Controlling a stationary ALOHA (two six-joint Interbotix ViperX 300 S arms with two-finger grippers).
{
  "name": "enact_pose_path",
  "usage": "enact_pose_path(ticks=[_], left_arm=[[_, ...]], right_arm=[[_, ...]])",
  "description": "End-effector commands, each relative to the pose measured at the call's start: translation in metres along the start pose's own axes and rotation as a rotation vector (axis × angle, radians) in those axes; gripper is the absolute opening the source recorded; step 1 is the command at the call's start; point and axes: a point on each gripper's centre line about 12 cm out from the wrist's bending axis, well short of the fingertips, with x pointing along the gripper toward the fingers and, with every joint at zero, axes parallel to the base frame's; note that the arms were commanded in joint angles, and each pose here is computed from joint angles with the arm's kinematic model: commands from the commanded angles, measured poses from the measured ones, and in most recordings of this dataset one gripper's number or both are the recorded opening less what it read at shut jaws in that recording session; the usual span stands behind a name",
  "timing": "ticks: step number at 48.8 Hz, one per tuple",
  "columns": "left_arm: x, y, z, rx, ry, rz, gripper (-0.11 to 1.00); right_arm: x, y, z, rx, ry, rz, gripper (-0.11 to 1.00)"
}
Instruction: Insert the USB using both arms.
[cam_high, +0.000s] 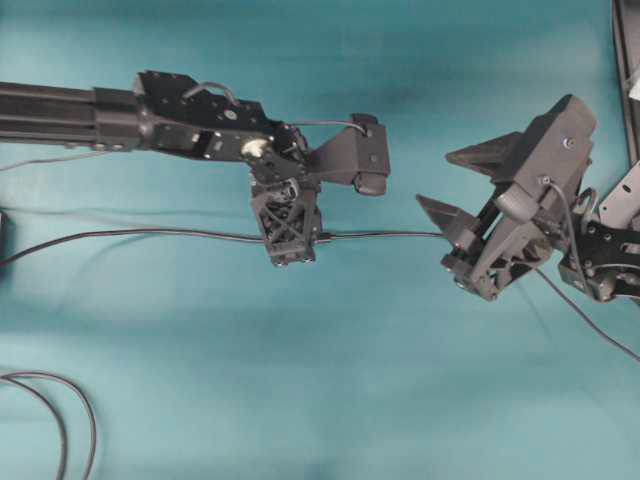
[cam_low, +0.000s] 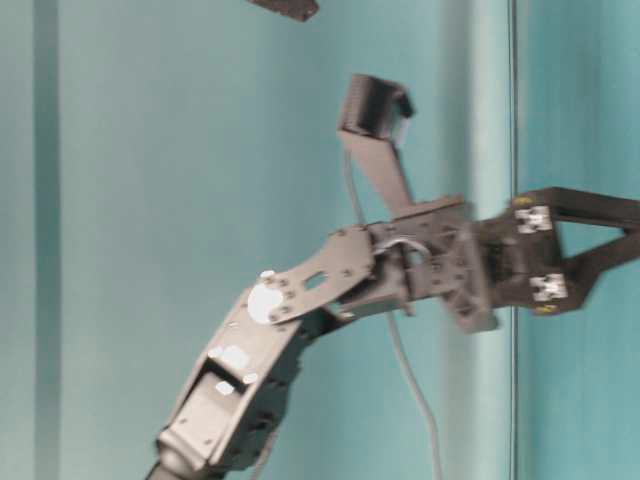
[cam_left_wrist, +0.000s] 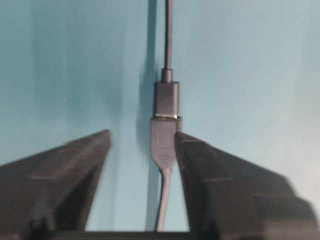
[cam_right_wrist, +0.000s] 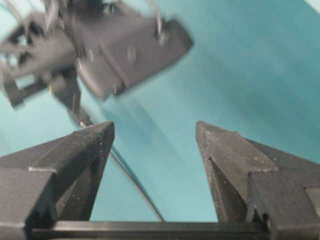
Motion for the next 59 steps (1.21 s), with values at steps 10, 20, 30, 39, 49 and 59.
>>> enact_pose_path(ticks=[10,20,30,39,49,59], left_arm=[[-0.075,-0.022,-0.008,-0.056,-0.157,0.009,0.87],[-0.107,-0.031,-0.038,-0.133,-0.252,0.013,0.87],[-0.137,-0.036,-0.066,-0.194,-0.405,0.020,0.87],[-0.169,-0.037,-0.096,-0.172,-0.656,0.054,0.87],[-0.184,-0.045,-0.134,0.049,-0.980,0.169,0.87],[-0.184,-0.058,-0.159,0.186,-1.125,0.214,0.87]], right_arm=[[0.010,0.004,-0.007,0.012,0.011,0.127,0.73],[0.029,-0.003,-0.020,0.048,0.041,0.274,0.82],[0.040,-0.032,-0.027,0.093,0.045,0.271,0.87],[0.031,-0.060,-0.037,0.126,0.009,0.297,0.87],[0.011,-0.077,-0.038,0.047,-0.081,0.330,0.87],[0.004,-0.072,-0.047,-0.131,-0.130,0.416,0.87]])
